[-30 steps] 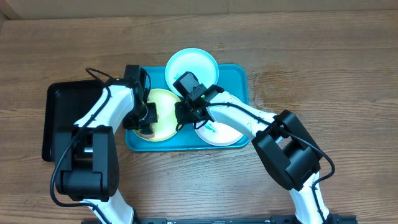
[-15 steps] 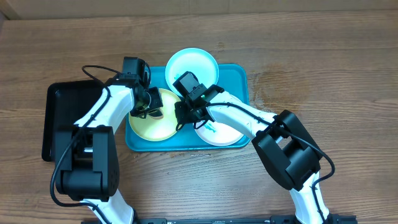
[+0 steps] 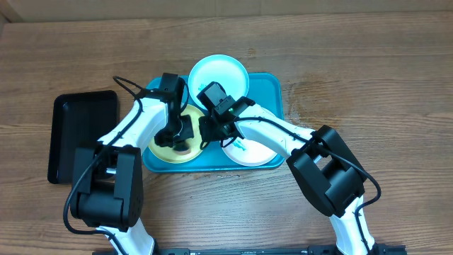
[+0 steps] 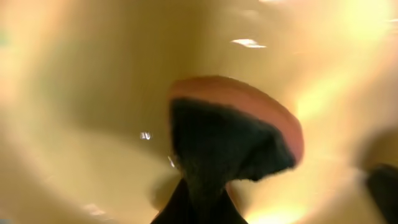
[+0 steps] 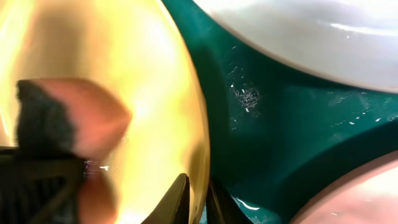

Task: Clean dirty plates on tray and stack at the side

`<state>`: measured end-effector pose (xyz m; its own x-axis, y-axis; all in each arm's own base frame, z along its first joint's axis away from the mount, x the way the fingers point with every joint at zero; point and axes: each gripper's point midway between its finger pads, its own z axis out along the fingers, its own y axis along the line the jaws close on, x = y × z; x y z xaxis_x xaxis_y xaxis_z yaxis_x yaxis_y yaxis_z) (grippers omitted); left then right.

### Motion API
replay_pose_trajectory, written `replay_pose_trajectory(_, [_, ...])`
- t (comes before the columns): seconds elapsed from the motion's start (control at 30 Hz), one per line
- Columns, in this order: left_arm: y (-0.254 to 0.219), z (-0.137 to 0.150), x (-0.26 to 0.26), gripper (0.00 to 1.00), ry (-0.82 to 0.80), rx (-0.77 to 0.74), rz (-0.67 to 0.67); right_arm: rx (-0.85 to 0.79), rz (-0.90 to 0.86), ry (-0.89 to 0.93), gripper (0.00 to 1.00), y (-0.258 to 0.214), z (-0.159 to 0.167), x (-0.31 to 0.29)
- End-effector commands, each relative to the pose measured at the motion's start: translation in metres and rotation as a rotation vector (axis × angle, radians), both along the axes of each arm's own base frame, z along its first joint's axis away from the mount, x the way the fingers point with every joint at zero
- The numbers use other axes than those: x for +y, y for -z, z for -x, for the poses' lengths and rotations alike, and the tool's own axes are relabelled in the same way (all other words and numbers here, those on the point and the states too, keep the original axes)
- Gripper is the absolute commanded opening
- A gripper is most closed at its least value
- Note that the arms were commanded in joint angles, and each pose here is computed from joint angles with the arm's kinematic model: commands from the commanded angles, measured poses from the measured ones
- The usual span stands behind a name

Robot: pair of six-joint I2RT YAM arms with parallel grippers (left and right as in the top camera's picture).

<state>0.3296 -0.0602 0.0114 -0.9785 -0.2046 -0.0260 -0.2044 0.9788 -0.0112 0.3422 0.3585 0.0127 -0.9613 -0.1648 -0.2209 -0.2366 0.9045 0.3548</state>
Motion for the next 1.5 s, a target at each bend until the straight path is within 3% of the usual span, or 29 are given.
replay_pose_trajectory(0.0, [-0.004, -0.005, 0.053, 0.04, -0.017, -0.022, -0.289, -0.001, 0.005, 0.008, 0.12, 0.002, -0.001, -0.002])
replay_pose_trajectory(0.07, [-0.008, -0.008, 0.066, 0.04, -0.032, -0.037, -0.348, -0.001, 0.005, 0.008, 0.12, 0.002, -0.001, -0.002])
replay_pose_trajectory(0.17, [-0.005, -0.016, 0.066, 0.04, -0.061, -0.064, -0.299, -0.001, 0.005, 0.008, 0.12, 0.002, -0.001, -0.002])
replay_pose_trajectory(0.4, [-0.005, -0.043, -0.010, 0.04, -0.062, -0.137, 0.214, -0.004, 0.003, 0.008, 0.12, 0.001, -0.002, -0.001])
replay_pose_trajectory(0.53, [-0.011, -0.046, -0.038, 0.04, -0.022, -0.148, 0.337, -0.005, 0.002, 0.008, 0.12, 0.001, -0.002, -0.001])
replay_pose_trajectory(0.7, [-0.005, -0.019, -0.046, 0.04, 0.102, -0.059, 0.296, -0.006, 0.001, 0.008, 0.12, 0.001, -0.002, -0.001])
replay_pose_trajectory(0.9, [0.004, 0.005, 0.010, 0.04, 0.060, 0.040, 0.003, -0.004, 0.002, 0.008, 0.12, 0.001, -0.002, -0.001])
replay_pose_trajectory(1.03, [0.000, 0.007, 0.042, 0.04, -0.006, 0.058, -0.113, -0.006, 0.000, 0.008, 0.07, -0.001, -0.003, 0.000])
replay_pose_trajectory(1.2, [-0.018, 0.006, 0.081, 0.04, -0.139, 0.077, -0.184, -0.006, -0.008, 0.005, 0.04, -0.005, -0.003, 0.002])
replay_pose_trajectory(1.47, [-0.078, -0.017, 0.111, 0.04, -0.294, -0.016, -0.156, -0.073, -0.041, -0.048, 0.04, -0.028, -0.007, 0.010])
